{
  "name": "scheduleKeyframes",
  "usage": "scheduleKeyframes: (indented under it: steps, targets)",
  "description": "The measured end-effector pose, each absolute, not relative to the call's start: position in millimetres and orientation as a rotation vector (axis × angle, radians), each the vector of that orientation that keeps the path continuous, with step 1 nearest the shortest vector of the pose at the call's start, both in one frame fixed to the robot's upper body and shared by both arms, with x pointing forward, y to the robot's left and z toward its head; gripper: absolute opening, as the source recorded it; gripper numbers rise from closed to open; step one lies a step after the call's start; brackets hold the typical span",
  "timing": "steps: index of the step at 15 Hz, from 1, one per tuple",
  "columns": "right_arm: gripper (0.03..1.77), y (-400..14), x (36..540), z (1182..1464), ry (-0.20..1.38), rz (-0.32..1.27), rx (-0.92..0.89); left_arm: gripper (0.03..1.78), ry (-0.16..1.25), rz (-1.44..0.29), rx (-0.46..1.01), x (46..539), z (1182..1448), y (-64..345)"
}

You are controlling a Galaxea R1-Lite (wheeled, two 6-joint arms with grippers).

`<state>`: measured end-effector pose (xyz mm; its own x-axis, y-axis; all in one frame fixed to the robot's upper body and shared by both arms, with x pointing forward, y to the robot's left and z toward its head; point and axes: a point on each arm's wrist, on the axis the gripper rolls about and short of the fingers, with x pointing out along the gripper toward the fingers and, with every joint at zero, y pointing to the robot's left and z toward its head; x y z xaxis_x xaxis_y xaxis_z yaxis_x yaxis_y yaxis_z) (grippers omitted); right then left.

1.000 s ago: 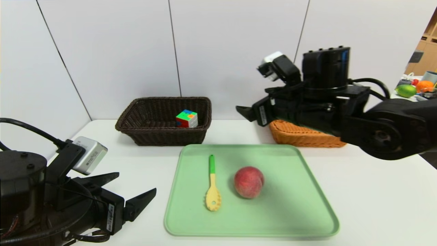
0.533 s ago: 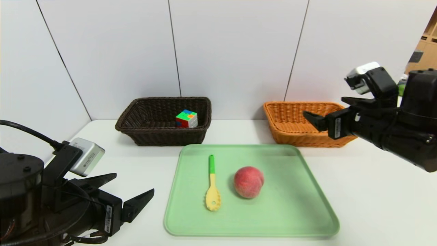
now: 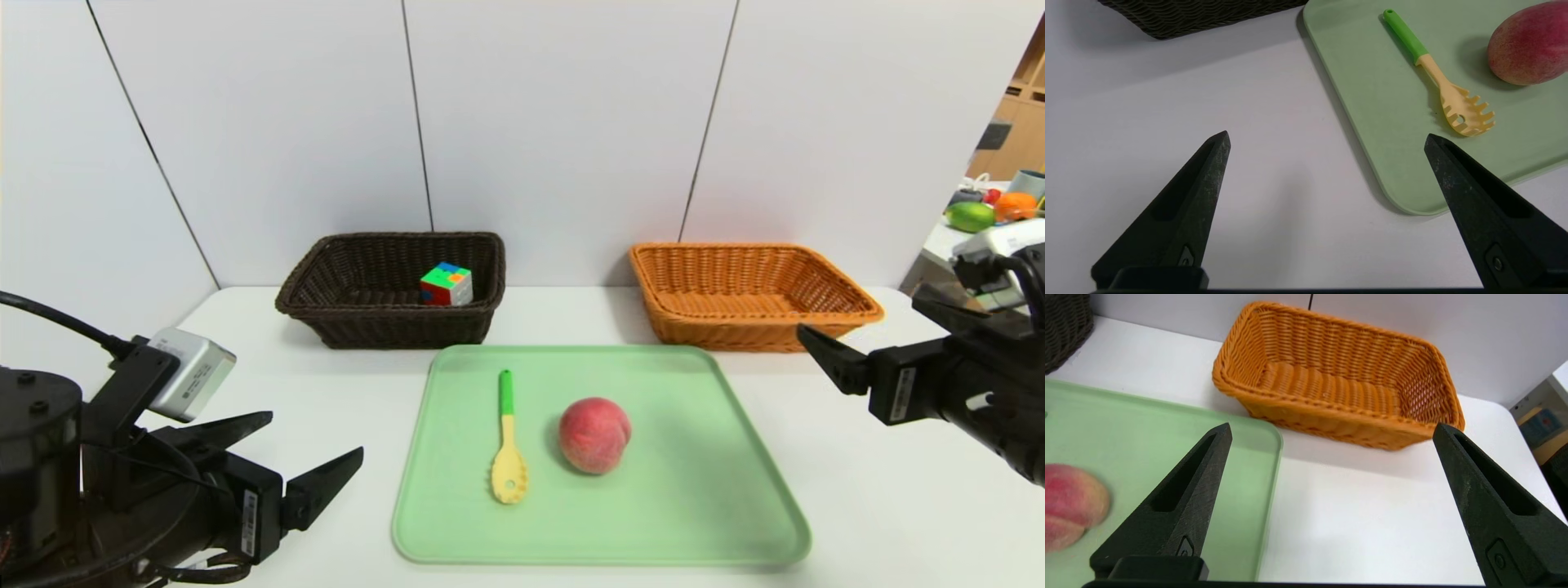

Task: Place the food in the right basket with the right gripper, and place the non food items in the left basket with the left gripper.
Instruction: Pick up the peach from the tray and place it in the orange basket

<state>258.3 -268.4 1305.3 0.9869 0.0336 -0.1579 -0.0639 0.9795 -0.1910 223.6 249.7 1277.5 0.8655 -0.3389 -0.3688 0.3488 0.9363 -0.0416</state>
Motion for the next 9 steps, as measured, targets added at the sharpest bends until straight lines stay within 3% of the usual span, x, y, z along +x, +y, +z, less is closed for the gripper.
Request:
scheduleKeyframes:
  steps: [9]
  targets:
    - [1.69,-258,197,1283,0.14,0.338,-0.232,1.69,0.387,-0.365,0.033,220,1275,251]
